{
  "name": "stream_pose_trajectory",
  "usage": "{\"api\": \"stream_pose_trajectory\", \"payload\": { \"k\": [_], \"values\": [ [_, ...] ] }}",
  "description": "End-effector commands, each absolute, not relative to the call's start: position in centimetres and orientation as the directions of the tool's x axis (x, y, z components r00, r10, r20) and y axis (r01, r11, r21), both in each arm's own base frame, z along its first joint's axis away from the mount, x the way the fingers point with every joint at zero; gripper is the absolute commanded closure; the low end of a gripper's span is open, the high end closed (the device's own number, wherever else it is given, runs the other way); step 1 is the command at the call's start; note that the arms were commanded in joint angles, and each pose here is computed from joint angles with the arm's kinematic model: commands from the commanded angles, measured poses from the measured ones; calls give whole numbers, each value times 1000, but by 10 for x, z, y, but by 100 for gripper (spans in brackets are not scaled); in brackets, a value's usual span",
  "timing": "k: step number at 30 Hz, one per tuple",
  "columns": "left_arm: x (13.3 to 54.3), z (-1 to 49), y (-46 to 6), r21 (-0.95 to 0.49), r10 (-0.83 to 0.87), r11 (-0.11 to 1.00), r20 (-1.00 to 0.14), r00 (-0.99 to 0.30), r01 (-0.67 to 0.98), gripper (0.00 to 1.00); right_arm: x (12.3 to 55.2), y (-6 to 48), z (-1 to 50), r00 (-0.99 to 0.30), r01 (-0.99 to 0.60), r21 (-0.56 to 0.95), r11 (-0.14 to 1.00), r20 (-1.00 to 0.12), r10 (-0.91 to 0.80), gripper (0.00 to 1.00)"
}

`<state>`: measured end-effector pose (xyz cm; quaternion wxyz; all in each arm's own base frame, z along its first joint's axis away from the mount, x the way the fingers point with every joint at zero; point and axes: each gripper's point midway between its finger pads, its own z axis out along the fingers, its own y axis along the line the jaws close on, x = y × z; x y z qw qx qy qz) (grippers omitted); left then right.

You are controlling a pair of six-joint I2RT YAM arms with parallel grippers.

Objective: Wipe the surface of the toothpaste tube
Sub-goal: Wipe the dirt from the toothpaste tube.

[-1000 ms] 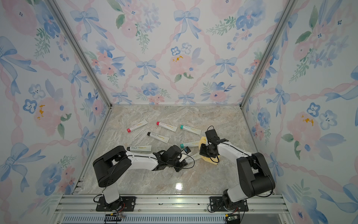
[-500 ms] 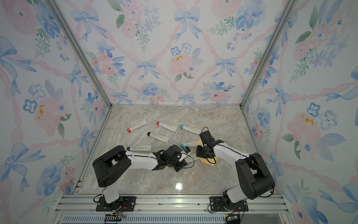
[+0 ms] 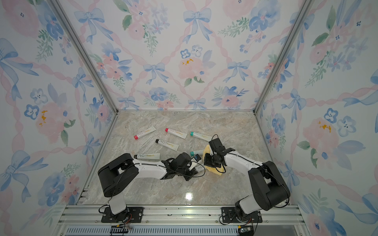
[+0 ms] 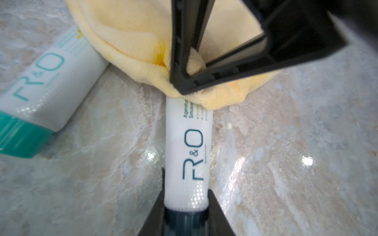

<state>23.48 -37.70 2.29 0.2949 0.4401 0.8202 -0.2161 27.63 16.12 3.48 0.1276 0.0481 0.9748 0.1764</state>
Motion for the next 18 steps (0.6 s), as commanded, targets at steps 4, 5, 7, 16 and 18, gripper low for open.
{"api": "stream_pose_trajectory", "payload": {
  "k": [4,5,7,16,18],
  "values": [
    [234,-16,-345,-67,646,589,-559,-519,805,86,244,102,11,-981,135,174,975,-117,156,90],
    [234,-17,-344,-69,647,588,-558,-520,806,86,246,101,11,-981,133,173,976,-118,155,90],
    [234,-17,-345,-70,648,586,-558,-519,807,86,246,102,9,-982,131,178,975,-110,152,90],
    [234,-17,-347,-77,648,582,-558,-519,809,86,234,152,21,-991,78,347,935,-75,110,90],
    [233,-18,-348,-78,650,579,-557,-517,812,86,231,165,25,-992,77,401,913,-66,112,90]
  ]
}}
